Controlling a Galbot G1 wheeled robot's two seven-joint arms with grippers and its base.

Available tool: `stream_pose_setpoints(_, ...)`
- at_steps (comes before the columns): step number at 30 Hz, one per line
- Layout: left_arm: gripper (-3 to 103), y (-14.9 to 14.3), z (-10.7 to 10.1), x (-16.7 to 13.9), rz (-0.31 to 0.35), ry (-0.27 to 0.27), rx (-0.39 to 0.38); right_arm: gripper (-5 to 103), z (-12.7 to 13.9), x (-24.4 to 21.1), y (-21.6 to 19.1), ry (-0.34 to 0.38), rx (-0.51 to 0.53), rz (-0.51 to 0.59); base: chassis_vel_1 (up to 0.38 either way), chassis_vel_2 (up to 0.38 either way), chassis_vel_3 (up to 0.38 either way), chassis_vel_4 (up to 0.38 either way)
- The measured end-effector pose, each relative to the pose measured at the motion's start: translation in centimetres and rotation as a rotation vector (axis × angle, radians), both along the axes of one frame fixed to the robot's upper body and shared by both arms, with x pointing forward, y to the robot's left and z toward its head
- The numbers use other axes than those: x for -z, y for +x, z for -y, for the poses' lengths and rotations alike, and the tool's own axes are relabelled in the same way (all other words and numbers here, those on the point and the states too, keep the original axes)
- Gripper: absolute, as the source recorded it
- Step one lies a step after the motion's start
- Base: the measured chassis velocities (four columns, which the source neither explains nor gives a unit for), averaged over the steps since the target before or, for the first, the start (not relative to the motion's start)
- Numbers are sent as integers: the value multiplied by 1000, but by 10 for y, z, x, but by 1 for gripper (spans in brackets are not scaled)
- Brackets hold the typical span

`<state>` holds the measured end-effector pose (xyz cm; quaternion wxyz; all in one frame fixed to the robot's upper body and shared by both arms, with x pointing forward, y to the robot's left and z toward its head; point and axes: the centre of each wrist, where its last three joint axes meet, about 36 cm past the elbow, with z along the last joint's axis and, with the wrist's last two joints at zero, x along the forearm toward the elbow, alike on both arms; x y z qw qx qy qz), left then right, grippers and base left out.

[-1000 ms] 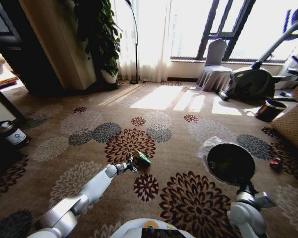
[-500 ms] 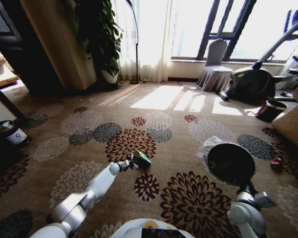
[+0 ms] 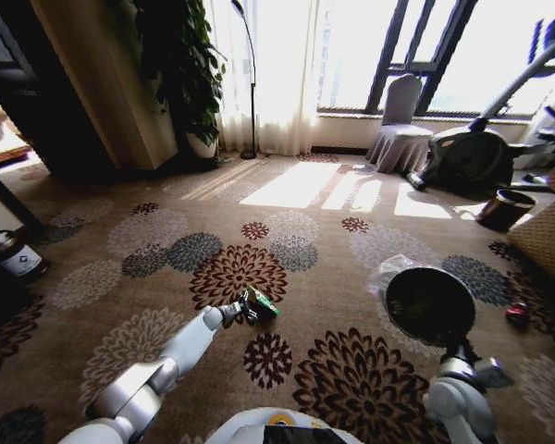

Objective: Pick up the trash from the ground and place it into the trash bin.

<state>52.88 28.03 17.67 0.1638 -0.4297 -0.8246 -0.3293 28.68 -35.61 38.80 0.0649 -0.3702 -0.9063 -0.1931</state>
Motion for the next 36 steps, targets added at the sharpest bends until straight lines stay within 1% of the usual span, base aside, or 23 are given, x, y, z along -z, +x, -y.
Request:
stream_pose_setpoints(1,98,0,0,0,0,0,0,0,0,0,0,0,0,0,-256,120,211,-158)
stream_pose_setpoints(3,98,-9,-2,5,-32,3,26,0,0,0,0,0,0,0,-144,111,159,-85)
stream_pose_setpoints(4,98,-9,-2,5,-32,3,26,0,0,0,0,0,0,0,-122,102,159,-61)
stream_pose_setpoints(6,98,-18,-4,13,-66,4,47,0,0,0,0,0,0,0,-16,34,40,-31)
stream_pose_setpoints(8,98,-19,-5,15,-72,4,45,0,0,0,0,0,0,0,0,0,0,0)
stream_pose_setpoints(13,98,-16,-6,21,-78,13,8,0,0,0,0,0,0,-1,57,-15,-37,22)
stream_pose_setpoints(15,98,-11,-5,22,-68,27,-17,0,0,0,0,0,0,0,0,0,0,0)
stream_pose_setpoints(17,98,-10,-5,23,-68,30,-24,0,0,0,0,0,0,0,0,0,0,0)
stream_pose_setpoints(19,98,-10,0,27,-59,50,-54,0,0,0,0,0,0,0,0,0,0,0)
stream_pose_setpoints(20,98,-10,0,27,-59,50,-54,0,0,0,0,0,0,0,0,0,0,0)
stream_pose_setpoints(23,98,-12,11,32,-42,73,-84,0,0,0,0,0,0,0,0,0,0,0)
stream_pose_setpoints(26,97,-12,17,34,-33,82,-100,0,0,0,0,0,0,0,0,0,0,0)
stream_pose_setpoints(27,97,-13,23,36,-23,87,-119,0,0,0,0,0,0,0,0,0,0,0)
stream_pose_setpoints(28,96,-12,29,38,-16,88,-138,0,0,0,0,0,0,0,0,0,0,0)
stream_pose_setpoints(29,96,-12,29,38,-16,88,-138,0,0,0,0,0,0,0,0,0,0,0)
stream_pose_setpoints(30,96,-12,34,38,-9,89,-151,0,0,0,0,0,0,0,0,0,0,0)
stream_pose_setpoints(32,95,-10,51,39,14,90,-187,0,0,0,0,0,0,0,0,0,0,0)
stream_pose_setpoints(33,95,-10,51,39,14,90,-187,0,0,0,0,0,0,0,0,0,0,0)
stream_pose_setpoints(34,95,-8,58,39,22,89,-202,0,0,0,0,0,0,0,0,0,0,0)
stream_pose_setpoints(35,95,-8,58,39,22,89,-202,0,0,0,0,0,0,0,0,0,0,0)
stream_pose_setpoints(36,94,-6,66,38,26,87,-214,0,0,0,0,0,0,0,0,0,0,0)
